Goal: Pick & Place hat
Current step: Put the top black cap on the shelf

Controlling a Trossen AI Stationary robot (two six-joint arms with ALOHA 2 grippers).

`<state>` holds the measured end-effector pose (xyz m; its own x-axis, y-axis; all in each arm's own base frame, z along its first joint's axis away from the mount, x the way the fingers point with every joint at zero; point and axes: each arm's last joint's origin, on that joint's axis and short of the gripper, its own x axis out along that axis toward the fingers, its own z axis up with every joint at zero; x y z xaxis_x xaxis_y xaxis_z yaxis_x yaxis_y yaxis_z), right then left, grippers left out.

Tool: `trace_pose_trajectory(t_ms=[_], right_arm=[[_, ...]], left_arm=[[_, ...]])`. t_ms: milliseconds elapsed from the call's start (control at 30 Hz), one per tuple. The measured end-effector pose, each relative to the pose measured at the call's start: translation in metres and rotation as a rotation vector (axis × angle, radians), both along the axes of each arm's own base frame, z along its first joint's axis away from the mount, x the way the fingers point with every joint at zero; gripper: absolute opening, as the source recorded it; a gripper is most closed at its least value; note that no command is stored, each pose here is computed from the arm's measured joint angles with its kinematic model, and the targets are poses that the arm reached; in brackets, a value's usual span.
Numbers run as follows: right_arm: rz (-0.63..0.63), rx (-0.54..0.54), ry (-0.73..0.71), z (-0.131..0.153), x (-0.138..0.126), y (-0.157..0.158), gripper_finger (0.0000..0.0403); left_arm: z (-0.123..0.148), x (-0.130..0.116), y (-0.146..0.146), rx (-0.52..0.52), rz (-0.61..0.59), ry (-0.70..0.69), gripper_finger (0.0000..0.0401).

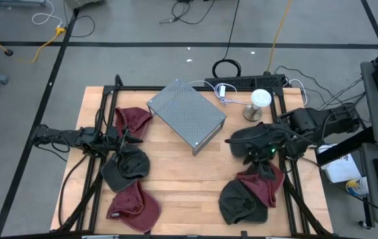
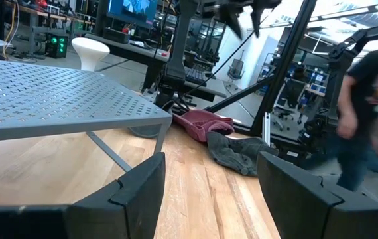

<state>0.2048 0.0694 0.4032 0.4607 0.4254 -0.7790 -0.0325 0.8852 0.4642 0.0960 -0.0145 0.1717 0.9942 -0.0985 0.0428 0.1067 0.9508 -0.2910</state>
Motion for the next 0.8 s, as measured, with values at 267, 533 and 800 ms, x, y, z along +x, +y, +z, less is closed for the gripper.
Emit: trace_pose_trajectory(t_ms=[267,533,800], right_arm=[[-0.05,-0.146,0.245,-0.014,-0.016,-0.024,0.0207],[-0.086,-0.382,0.258,-0.02,-0.012,-0.045,0.0198],[0.064,-0.447,0.221,-0.026,-0.008,-0.049,0.0197]], left_arm=[[0.0,0.0,0.0,0.0,0.0,-0.001,0.0241],[0.0,0.0,0.0,-0.001,0.003,-0.004,0.0241],[0.0,0.0,0.0,-0.001,0.002,-0.005,0.0241]])
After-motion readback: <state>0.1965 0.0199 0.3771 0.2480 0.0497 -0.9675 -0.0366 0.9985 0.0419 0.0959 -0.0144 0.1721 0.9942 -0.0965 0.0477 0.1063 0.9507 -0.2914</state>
